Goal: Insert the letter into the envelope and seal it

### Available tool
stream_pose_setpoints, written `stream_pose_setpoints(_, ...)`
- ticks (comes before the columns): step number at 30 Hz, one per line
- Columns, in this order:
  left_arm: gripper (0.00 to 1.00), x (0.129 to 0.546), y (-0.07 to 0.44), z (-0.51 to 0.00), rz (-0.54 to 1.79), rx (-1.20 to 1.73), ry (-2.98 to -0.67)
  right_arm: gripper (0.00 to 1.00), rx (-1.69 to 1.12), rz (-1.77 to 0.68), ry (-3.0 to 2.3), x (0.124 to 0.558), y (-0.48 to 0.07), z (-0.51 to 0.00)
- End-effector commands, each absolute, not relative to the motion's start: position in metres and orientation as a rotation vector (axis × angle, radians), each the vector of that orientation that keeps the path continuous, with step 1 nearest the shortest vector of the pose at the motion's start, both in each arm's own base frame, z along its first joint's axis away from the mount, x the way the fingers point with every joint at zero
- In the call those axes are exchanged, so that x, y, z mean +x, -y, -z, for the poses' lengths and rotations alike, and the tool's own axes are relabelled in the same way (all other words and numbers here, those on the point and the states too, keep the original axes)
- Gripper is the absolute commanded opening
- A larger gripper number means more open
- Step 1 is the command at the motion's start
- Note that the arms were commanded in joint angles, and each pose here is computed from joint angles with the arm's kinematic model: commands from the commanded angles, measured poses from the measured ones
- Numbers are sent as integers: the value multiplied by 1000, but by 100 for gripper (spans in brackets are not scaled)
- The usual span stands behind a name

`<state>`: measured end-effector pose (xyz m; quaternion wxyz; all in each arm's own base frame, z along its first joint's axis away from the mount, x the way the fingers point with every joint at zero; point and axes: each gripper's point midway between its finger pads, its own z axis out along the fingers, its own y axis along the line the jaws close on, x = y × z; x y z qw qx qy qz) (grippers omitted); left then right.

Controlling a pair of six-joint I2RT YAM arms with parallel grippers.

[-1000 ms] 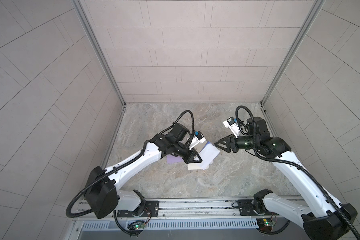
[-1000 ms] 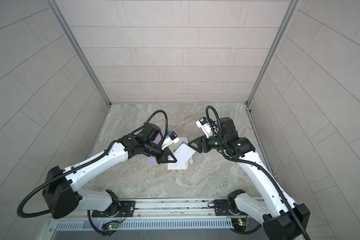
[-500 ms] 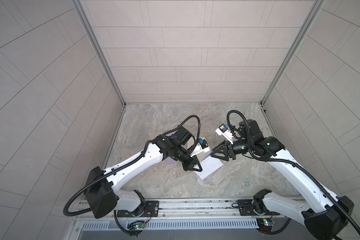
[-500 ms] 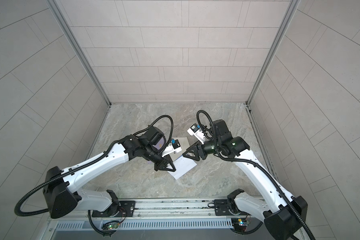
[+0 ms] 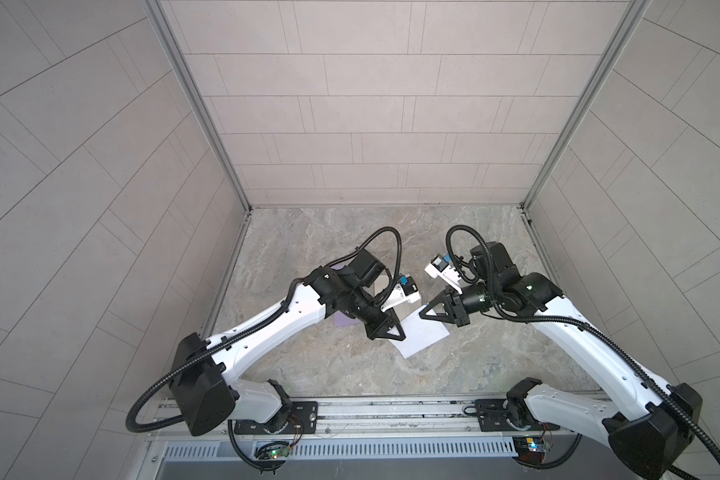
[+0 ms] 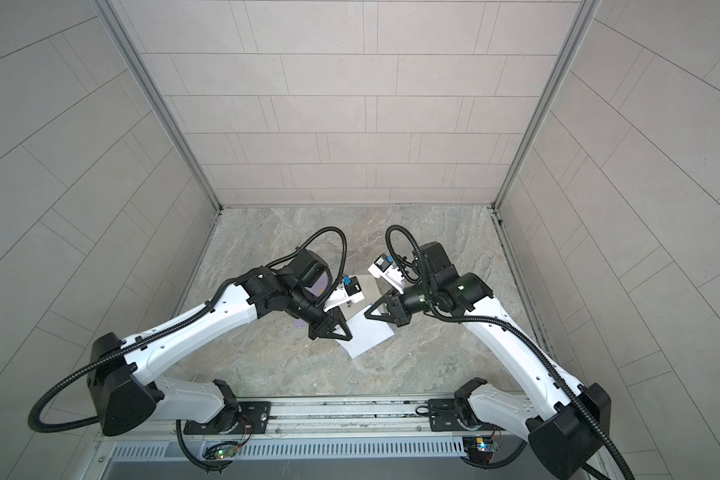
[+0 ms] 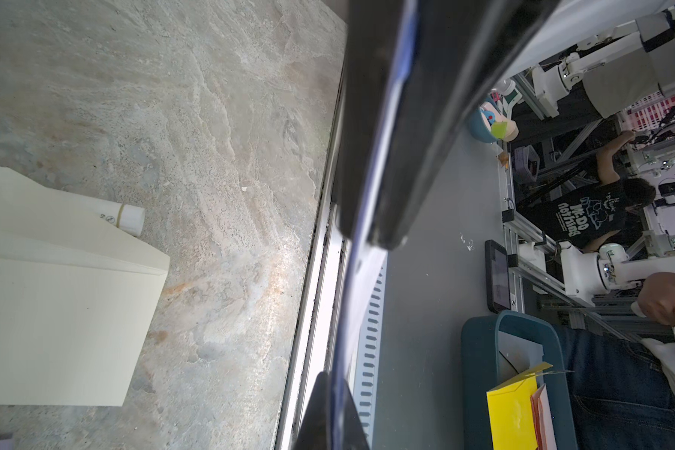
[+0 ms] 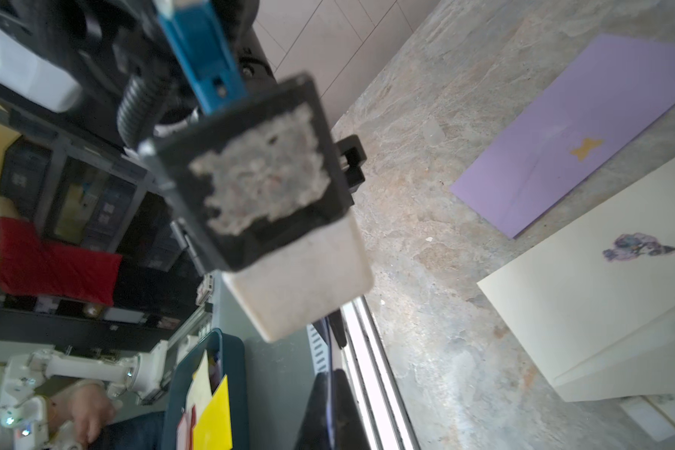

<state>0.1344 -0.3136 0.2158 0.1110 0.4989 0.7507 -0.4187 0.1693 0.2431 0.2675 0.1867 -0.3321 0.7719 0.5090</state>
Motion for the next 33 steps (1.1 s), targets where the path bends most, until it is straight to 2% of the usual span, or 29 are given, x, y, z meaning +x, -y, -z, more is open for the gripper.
stream_pose_setpoints(1,29,149,322,-231,1203,1434,-2136,0,-885,-1342,-2203,179,-240,-260)
stream_pose_setpoints(2,43,156,321,-233,1194,1393,-2145,0,-835,-1273,-2227,189,-237,-256)
stream_pose_setpoints(3,62,166,321,-236,1195,1338,-2146,0,-769,-1207,-2246,201,-232,-253)
stream_pose_setpoints(4,74,179,321,-237,1208,1247,-2158,0,-679,-1132,-2263,215,-226,-248)
stream_pose_setpoints(7,85,221,322,-243,1275,926,-2128,0,-355,-988,-2258,257,-199,-242)
stream_pose_setpoints(11,85,275,311,-225,1211,461,-2130,0,107,-1028,-2127,298,-168,-234)
stream_pose_setpoints(16,90,294,321,-196,1271,256,-2188,0,410,-1089,-1850,311,-142,-239)
stream_pose_setpoints(25,100,299,348,-213,1447,290,-2105,0,436,-1100,-1661,306,-126,-277)
stream_pose_setpoints(33,100,298,376,-240,1659,352,-1983,0,410,-1194,-1618,317,-145,-287)
